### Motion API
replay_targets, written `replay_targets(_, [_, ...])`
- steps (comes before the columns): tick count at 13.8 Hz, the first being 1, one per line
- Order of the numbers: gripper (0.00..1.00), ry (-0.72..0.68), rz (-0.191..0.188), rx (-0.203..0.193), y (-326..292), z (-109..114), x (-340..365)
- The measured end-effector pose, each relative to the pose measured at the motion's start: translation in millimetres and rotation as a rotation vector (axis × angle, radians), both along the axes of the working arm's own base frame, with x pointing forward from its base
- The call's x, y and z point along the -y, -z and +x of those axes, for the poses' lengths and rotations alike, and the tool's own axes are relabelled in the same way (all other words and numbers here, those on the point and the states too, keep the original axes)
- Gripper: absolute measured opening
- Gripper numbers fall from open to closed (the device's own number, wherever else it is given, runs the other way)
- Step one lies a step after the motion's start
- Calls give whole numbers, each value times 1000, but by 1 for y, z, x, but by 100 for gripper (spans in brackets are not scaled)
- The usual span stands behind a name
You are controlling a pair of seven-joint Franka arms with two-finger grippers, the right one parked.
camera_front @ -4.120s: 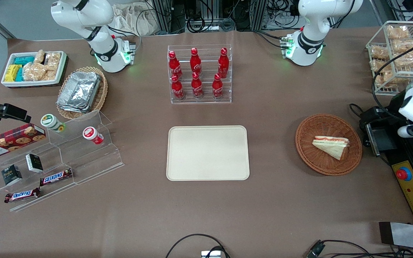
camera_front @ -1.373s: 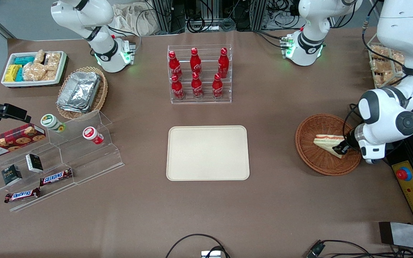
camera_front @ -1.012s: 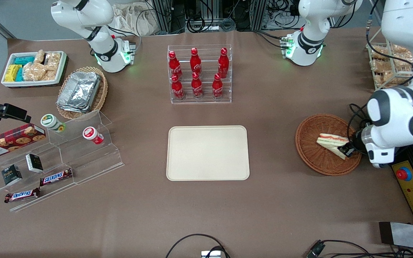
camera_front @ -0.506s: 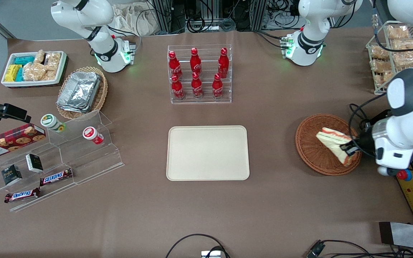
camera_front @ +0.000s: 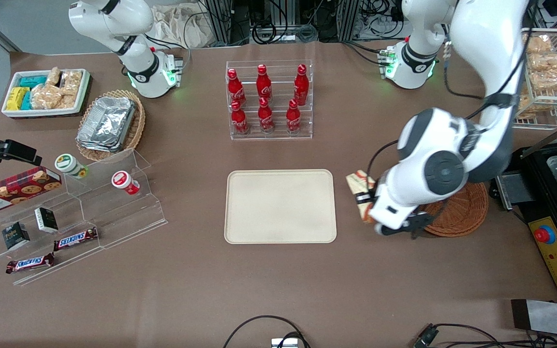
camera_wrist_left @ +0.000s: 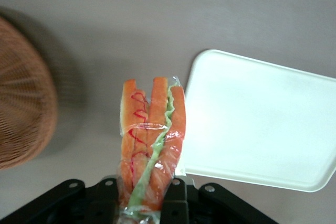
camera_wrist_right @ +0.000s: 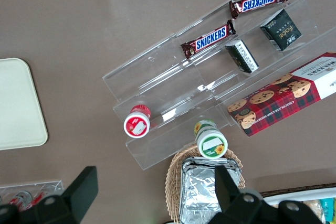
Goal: Place sandwich from basket to tray
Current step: 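Carry the sandwich over the cream tray and lower it, then open the left gripper to release the sandwich and raise away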
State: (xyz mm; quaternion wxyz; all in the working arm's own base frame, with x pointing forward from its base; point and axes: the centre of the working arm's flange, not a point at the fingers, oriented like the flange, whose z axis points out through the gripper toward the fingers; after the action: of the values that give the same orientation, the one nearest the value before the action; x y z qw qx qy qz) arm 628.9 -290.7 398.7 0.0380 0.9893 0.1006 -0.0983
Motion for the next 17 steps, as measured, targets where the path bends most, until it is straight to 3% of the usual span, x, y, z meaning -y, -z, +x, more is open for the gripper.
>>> replay_targets(3, [20,42,-27,27,37,2,39])
replay_targets(4, [20,64,-19,36,52,-1,53])
replay_targets(8, [20,167,70,36,117,-18,90])
replay_targets(11, [20,199,77,56,152,-24,105])
replay_targets(14, [19,197,82,40,172,-30,113])
replay_targets(17, [45,185,91,37,170,-31,113])
